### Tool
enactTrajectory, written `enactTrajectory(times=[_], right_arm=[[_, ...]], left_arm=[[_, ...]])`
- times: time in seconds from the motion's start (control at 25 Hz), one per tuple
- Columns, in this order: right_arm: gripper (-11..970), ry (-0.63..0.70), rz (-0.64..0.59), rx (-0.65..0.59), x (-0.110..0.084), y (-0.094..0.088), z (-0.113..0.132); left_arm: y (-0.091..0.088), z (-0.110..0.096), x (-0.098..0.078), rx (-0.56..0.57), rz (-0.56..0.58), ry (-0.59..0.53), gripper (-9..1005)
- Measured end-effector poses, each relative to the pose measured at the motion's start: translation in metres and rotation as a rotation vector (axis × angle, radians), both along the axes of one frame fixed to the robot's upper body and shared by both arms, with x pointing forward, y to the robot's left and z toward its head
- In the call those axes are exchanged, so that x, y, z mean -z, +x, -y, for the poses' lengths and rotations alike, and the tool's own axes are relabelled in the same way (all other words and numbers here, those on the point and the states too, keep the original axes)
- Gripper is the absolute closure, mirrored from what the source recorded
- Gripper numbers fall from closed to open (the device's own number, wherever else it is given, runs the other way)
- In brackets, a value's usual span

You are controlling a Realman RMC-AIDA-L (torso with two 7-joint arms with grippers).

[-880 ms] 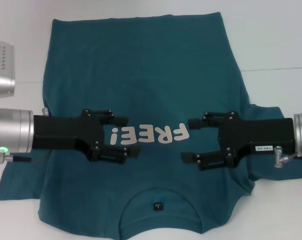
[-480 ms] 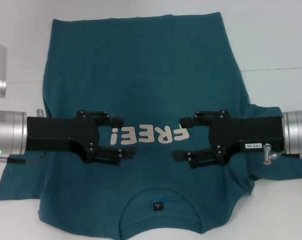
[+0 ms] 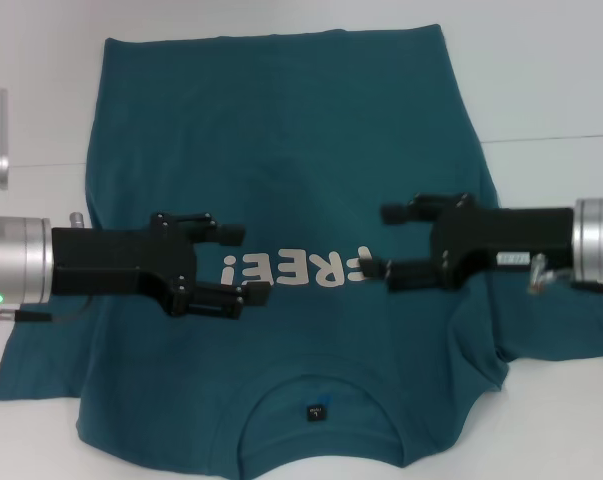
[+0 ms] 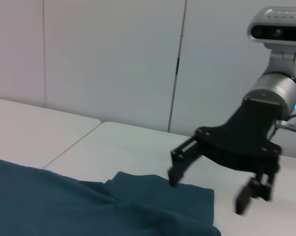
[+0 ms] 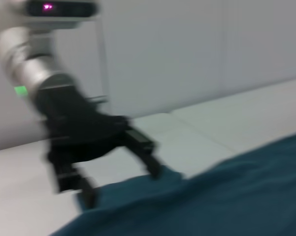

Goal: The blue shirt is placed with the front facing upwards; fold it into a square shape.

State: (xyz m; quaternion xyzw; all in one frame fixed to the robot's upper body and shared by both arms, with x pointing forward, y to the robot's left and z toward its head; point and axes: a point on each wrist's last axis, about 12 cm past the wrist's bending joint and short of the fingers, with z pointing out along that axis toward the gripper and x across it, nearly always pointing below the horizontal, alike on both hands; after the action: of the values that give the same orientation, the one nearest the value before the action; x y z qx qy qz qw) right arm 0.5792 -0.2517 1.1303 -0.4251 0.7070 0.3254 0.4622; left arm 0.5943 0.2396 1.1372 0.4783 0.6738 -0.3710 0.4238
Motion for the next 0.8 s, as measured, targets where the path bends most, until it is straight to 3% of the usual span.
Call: enactTrajectory(times=[0.48,0.8], right_arm=[[61,-0.015,-0.095,0.394,-0.031,0.03,0.047],[62,-0.102,-0.179,0.503,-0.038,0.033,0.068]], left_arm=[[0.0,0.004,0.005,-0.047,0.003,-0.036,120],[0.001,0.012,0.008,-0.069,-0.004,-0.051,120]])
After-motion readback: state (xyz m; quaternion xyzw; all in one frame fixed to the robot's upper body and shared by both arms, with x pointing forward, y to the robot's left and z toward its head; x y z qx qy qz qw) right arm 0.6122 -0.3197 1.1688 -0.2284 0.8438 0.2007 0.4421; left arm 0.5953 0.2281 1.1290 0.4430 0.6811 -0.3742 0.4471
